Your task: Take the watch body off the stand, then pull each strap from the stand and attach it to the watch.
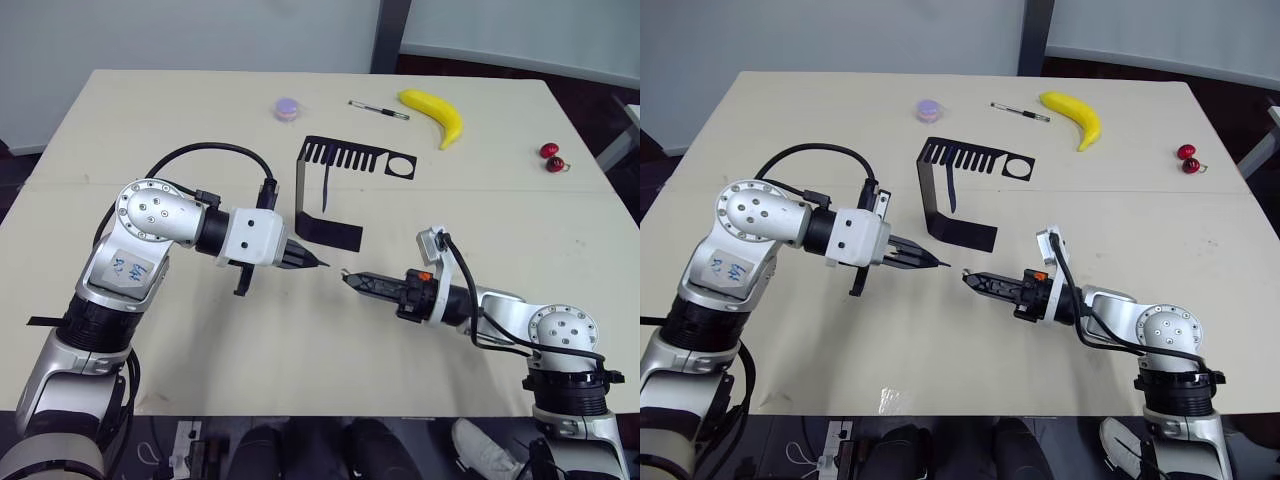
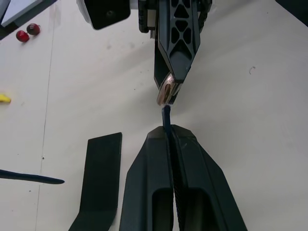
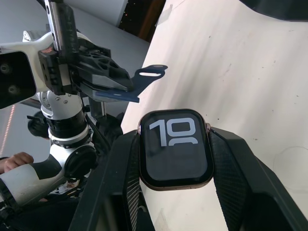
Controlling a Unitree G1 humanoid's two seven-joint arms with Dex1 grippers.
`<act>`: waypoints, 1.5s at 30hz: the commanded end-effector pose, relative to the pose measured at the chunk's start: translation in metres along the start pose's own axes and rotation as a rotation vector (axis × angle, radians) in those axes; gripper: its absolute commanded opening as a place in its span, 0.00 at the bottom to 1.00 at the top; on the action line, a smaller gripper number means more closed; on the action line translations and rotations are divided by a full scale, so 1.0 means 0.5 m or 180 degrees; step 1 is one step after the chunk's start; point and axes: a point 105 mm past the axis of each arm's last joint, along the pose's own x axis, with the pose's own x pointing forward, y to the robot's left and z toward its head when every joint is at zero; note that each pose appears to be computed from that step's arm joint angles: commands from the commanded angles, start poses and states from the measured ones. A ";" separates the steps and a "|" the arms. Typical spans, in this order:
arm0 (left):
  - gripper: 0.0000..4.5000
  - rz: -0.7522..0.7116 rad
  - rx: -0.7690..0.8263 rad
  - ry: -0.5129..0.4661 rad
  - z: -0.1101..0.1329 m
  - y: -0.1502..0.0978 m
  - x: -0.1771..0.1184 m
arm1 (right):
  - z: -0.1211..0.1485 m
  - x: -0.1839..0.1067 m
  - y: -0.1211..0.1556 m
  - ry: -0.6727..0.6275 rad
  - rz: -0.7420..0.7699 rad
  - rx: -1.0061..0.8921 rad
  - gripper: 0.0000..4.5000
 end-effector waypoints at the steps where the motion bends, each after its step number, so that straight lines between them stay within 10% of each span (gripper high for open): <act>1: 0.00 -0.0001 0.0107 -0.0077 0.021 -0.001 0.003 | 0.005 0.002 0.016 -0.0022 0.0126 -0.0065 0.35; 45: 0.00 -0.0297 0.0418 -0.0192 0.055 -0.008 0.063 | -0.006 0.017 0.027 0.0009 0.0193 -0.0039 0.35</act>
